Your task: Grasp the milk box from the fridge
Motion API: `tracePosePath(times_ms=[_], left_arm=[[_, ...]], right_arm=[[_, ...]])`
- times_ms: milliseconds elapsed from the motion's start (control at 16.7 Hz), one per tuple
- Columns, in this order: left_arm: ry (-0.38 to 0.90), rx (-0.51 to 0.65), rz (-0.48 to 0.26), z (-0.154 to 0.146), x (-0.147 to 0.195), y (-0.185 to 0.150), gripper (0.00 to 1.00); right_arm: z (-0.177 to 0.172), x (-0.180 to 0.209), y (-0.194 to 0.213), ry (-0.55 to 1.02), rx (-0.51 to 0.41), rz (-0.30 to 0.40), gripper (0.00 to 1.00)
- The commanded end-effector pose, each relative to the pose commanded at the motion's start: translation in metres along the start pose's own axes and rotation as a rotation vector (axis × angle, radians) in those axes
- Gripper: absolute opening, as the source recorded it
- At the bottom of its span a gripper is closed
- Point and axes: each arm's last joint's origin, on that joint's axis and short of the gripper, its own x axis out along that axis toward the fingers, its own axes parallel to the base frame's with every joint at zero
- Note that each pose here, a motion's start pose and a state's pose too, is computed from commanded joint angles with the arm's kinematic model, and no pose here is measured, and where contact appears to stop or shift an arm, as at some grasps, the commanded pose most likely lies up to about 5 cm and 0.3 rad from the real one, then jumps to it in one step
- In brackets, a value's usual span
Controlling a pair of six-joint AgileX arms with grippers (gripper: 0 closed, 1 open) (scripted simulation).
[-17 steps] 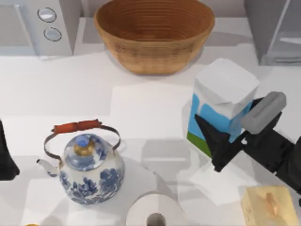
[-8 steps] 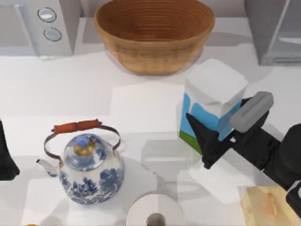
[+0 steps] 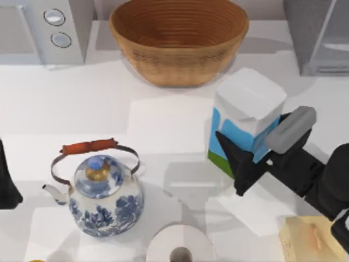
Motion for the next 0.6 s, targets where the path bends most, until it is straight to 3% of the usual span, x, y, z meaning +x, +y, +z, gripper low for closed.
tracePosePath(times_ms=[240,600], left_arm=[[0.000,0.000,0.000,0.0000,0.0000,0.0000,1.00],[0.000,0.000,0.000,0.0000,0.0000,0.0000,1.00]], right_arm=[[0.0000,0.0000,0.0000,0.000,0.000,0.000,0.98],[0.0000,0.0000,0.0000,0.000,0.000,0.000,1.00]])
